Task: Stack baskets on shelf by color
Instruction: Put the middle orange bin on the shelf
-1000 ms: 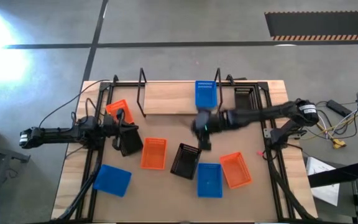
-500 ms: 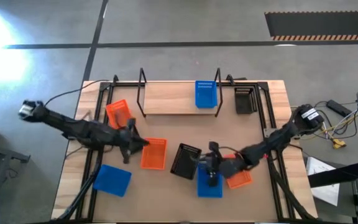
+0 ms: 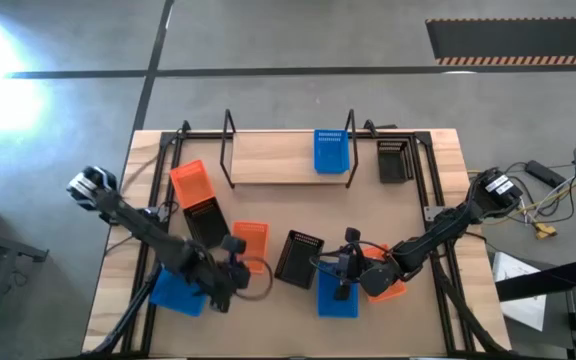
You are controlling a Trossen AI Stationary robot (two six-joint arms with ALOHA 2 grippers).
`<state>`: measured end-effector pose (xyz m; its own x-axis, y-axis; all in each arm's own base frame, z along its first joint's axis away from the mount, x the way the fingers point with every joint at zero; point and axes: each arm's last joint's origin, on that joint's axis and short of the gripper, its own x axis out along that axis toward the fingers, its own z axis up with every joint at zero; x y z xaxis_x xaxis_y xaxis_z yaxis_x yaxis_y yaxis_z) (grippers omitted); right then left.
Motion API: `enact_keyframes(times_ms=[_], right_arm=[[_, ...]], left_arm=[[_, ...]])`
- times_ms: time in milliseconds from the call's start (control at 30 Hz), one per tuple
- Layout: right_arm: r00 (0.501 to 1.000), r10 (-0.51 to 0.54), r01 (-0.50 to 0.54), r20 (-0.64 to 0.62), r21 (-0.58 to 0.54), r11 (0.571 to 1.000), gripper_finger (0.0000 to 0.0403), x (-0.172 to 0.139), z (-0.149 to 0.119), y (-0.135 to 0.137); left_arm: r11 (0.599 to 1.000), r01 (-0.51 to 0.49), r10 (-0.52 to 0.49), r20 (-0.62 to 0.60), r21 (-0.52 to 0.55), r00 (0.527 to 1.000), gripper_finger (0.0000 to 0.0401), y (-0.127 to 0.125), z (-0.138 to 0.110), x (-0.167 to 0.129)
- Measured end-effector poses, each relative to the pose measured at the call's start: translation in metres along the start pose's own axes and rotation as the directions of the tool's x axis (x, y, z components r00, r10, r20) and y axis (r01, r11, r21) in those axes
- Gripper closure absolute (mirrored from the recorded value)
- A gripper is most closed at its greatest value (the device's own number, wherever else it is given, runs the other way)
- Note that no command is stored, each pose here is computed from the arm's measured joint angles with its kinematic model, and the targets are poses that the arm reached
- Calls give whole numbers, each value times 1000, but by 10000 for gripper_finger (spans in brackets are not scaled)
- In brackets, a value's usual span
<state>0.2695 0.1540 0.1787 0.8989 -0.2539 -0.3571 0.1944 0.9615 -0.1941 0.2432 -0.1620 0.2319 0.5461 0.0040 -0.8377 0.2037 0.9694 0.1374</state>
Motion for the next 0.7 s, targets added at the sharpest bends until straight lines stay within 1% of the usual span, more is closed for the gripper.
enact_keyframes(times_ms=[100,233,300,367,433,600,700], right_arm=[[1000,6,-6,9,14,1000,350,-1,1,1],[1000,19,-20,11,37,999,351,-4,0,5],[999,32,-33,13,35,999,351,-7,0,8],[999,47,-48,16,30,998,351,-11,-1,12],[998,58,-58,18,25,998,351,-13,-1,14],[998,60,-61,18,26,998,351,-14,-2,15],[998,59,-60,19,25,998,351,-14,-2,15]], left_arm=[[999,-12,10,-58,-34,998,327,-10,0,16],[991,-79,65,-129,-107,990,270,-12,-5,33],[986,-100,83,-126,-133,989,247,-11,-4,36],[980,-139,124,-113,-139,986,233,-10,-4,35],[978,-156,142,-109,-136,984,230,-9,-4,35],[978,-135,128,-58,-158,990,239,-8,5,23],[978,-151,136,-107,-143,985,251,-2,-2,27]])
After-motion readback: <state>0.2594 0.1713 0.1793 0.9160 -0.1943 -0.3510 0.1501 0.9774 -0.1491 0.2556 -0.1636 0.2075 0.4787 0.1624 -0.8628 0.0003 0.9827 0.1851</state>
